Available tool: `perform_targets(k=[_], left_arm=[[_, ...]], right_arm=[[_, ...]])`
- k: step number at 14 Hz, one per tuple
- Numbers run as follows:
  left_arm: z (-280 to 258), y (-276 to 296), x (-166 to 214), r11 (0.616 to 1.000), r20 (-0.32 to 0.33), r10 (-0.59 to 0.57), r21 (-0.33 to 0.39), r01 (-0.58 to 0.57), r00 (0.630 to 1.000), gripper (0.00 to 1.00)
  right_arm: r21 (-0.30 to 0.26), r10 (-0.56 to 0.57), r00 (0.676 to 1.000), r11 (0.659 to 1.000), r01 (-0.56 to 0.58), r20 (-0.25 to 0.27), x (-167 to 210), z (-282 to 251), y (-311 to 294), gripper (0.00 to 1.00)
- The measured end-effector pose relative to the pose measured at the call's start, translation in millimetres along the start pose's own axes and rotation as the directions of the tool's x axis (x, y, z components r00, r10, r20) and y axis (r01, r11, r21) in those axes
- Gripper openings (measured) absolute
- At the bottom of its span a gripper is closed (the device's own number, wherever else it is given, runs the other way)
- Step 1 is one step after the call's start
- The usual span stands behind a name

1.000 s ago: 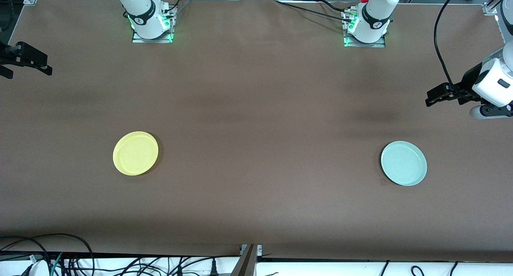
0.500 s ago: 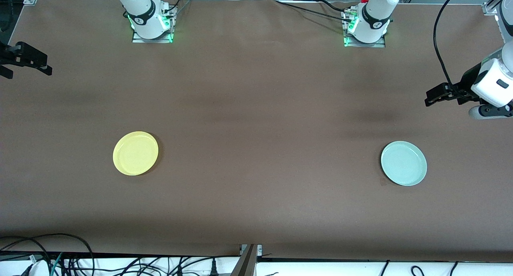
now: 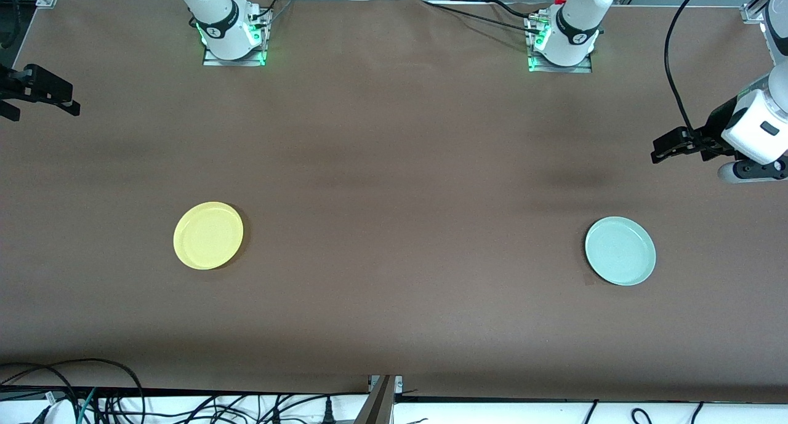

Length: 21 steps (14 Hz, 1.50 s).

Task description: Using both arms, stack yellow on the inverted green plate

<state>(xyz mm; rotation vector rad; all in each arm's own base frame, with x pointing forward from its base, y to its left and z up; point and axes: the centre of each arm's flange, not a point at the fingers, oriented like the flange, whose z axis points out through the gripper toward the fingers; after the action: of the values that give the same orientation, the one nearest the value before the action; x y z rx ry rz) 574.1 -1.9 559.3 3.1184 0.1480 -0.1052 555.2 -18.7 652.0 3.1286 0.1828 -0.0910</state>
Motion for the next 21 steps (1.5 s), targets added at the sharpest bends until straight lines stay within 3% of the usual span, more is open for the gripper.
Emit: perform_targets(k=[21], left_arm=[[-0.8,5.1,-0.4,1.000,-0.002,0.009,0.000,-0.009,1.000,1.00]], right_arm=[[0.000,0.000,1.000,1.000,0.000,0.006,2.1,3.3,0.3,1.00]])
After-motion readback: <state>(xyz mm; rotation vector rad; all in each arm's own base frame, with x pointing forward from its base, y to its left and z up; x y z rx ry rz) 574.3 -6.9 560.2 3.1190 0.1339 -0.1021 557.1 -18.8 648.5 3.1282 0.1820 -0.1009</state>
